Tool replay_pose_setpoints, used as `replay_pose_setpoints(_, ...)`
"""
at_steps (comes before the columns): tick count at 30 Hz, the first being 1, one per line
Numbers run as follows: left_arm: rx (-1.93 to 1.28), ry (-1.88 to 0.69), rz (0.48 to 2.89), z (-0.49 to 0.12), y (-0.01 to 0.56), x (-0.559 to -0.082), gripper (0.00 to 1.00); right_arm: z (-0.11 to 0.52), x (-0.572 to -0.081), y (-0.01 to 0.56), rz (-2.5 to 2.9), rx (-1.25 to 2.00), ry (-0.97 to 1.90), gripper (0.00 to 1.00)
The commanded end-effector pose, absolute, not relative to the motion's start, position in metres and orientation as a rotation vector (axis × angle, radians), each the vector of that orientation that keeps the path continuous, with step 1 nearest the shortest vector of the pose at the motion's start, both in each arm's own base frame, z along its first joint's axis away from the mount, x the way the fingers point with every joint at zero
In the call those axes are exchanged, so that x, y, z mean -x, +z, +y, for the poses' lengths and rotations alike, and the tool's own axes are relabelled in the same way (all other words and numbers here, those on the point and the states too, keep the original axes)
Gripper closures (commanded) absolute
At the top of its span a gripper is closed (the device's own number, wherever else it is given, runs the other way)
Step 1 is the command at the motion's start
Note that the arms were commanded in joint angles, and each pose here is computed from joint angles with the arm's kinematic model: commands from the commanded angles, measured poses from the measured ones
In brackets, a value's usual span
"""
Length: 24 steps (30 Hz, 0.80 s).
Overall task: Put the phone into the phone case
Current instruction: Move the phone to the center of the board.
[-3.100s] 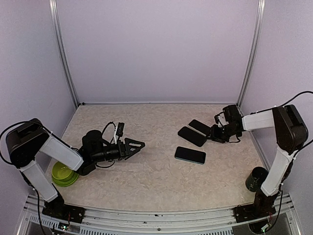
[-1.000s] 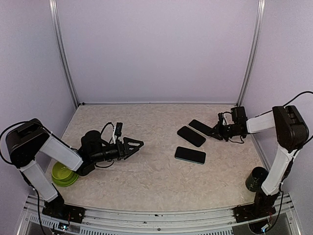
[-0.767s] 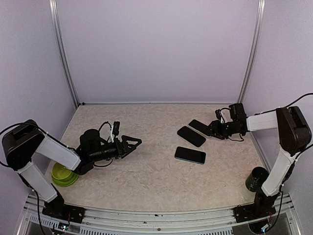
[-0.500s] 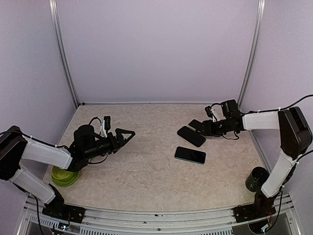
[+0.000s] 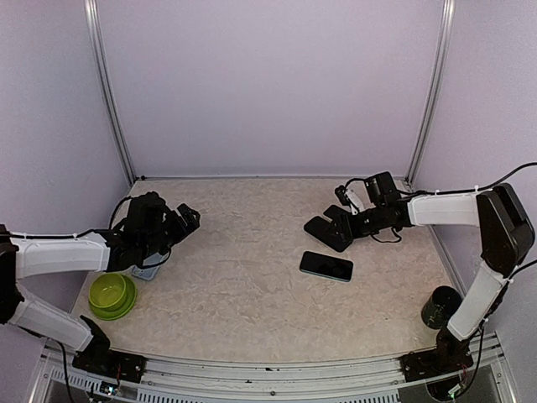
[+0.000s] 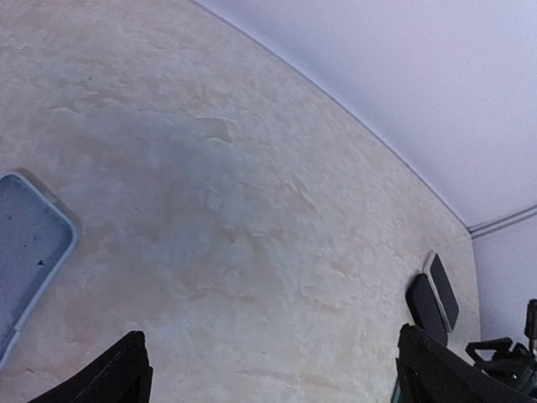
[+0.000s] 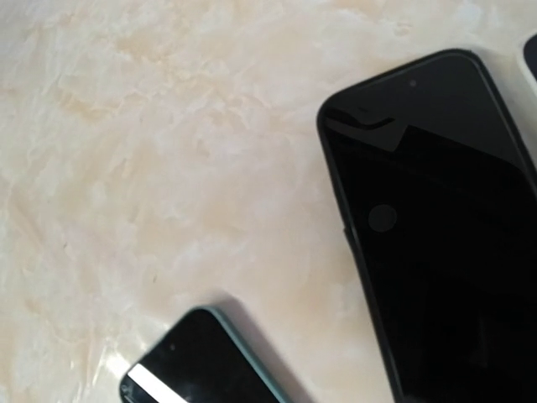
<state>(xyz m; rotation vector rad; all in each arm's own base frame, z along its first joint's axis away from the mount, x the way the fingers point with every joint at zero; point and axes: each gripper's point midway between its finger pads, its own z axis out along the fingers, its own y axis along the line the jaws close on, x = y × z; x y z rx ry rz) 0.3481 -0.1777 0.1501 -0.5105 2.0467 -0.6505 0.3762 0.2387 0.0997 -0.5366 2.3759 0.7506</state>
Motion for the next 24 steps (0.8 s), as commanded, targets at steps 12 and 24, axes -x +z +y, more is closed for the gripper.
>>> replay_pose_setpoints(12,0.959,-0.255,2.166,-0.097,0.095,-0.369,0.03,0.249,-0.374,0.123,2.313,0.583,0.712,0.34)
replay_pose_setpoints(24,1.097,-0.192,2.187,-0.059,0.066,-0.388,0.08,0.256,-0.372,0.115,2.327,0.602,0.71,0.34)
